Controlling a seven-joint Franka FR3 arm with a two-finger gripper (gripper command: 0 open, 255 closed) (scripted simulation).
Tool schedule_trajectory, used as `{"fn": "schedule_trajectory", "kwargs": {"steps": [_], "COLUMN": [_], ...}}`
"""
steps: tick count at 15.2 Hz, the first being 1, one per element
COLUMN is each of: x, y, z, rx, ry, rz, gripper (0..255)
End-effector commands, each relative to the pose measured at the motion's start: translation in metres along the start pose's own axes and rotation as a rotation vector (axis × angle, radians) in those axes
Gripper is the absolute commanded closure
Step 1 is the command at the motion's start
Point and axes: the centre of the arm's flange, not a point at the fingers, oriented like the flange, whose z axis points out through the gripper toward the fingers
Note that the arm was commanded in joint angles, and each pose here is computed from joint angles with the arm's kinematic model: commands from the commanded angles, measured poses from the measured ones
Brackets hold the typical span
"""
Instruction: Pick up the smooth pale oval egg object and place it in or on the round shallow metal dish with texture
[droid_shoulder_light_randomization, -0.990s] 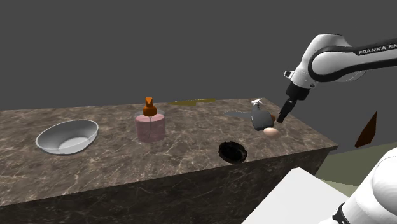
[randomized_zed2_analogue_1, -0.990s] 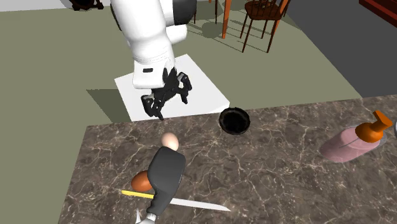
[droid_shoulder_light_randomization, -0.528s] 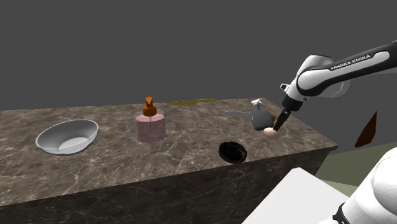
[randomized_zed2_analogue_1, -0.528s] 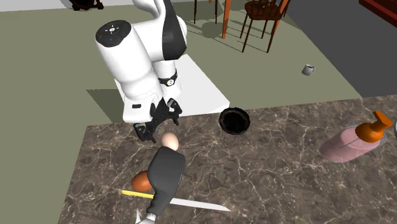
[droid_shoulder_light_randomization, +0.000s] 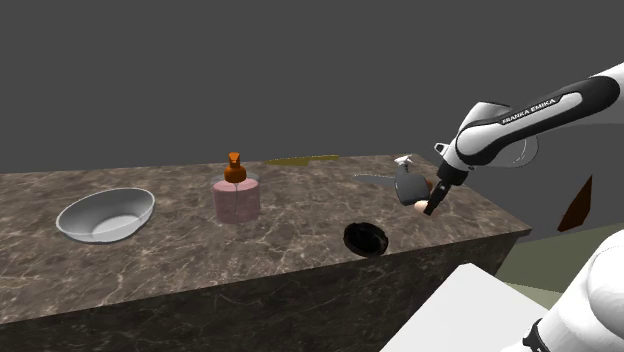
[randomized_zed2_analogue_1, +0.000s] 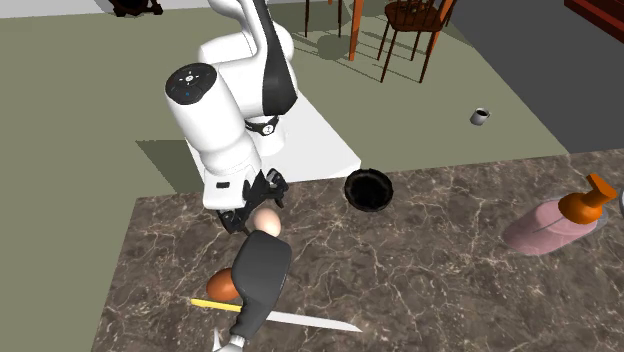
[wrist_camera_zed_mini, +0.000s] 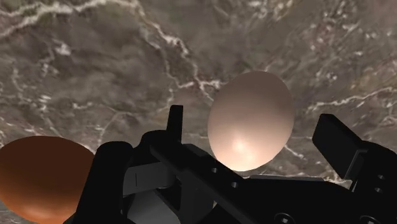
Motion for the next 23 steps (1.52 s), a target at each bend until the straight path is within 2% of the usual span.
{"fn": "schedule_trajectory", "kwargs": {"steps": [1, 6, 7, 16, 23], "x": [0.0, 0.0, 0.0, 0.0, 0.006], "y": [-0.001, -0.001, -0.001, -0.001, -0.002], "z": [0.002, 0.002, 0.002, 0.002, -0.035], "rx": [0.0, 0.0, 0.0, 0.0, 0.0], "ry": [0.0, 0.0, 0.0, 0.0, 0.0], "rz": [0.0, 0.0, 0.0, 0.0, 0.0], "gripper": [0, 0, 255, 255, 255]}}
